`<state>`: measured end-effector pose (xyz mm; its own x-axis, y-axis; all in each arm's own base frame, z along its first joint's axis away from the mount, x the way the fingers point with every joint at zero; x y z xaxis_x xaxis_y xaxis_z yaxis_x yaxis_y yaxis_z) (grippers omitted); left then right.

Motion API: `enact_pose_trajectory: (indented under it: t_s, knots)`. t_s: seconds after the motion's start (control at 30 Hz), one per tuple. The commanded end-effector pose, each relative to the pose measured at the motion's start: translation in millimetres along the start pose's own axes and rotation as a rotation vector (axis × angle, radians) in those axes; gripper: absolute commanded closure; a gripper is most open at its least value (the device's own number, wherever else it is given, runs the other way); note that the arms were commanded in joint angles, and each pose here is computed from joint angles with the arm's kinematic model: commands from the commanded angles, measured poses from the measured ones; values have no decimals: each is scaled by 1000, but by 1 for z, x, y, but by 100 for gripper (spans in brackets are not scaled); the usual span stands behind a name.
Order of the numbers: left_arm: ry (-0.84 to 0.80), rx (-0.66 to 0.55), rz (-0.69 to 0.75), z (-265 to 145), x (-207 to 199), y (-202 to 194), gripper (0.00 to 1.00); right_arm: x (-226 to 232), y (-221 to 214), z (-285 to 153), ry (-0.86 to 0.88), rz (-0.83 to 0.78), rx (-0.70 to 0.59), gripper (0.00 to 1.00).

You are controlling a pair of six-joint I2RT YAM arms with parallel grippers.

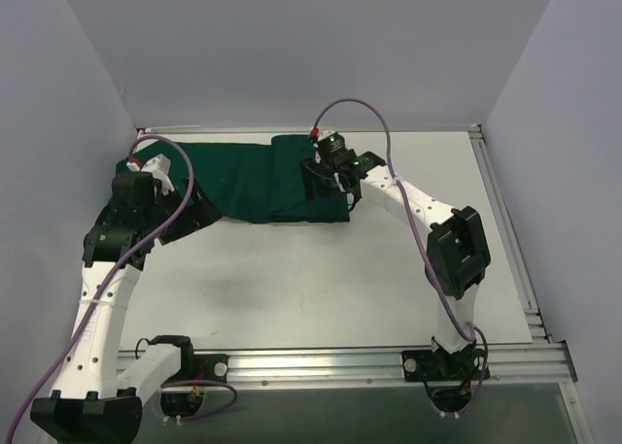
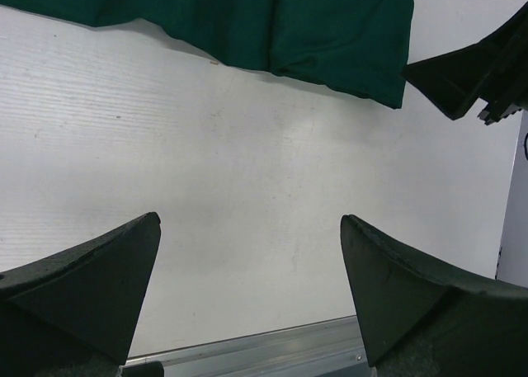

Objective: Open and lay out the surgical kit
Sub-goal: Open the surgical kit at the center of the board.

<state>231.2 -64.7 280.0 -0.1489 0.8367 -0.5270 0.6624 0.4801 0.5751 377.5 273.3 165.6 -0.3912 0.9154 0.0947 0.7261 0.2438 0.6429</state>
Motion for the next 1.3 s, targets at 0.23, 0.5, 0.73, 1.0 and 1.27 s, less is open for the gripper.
enact_pose_trajectory:
  t_s: [0.23,0.5,0.73,1.0,1.27]
  knots:
    - [-63,28,-59,15,-8,1,0,-76,-17,4,41,253,75,39]
    - [81,83,-145,31,12,-9,10,-19,10,-18,-37,-116,-29,35]
    - [196,106,-232,27,27,-21,15,38,19,-5,-44,-307,-58,34]
    - [192,121,-226,19,30,-31,17,80,17,18,-67,-421,-40,38]
    - [193,127,-196,22,30,-28,18,82,10,25,-109,-443,11,39]
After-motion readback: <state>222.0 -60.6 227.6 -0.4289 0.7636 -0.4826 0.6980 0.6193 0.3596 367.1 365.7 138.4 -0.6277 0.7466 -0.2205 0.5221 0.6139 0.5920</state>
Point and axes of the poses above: each gripper's point midway between its finger pads, its own z axis out along the fingers, its own x axis along the line the jaws close on, y = z × x, the point moved 4 cm from there along -z, back along the fingers, and after that the axes turned 4 degrees about -z, right-handed, at the moved point
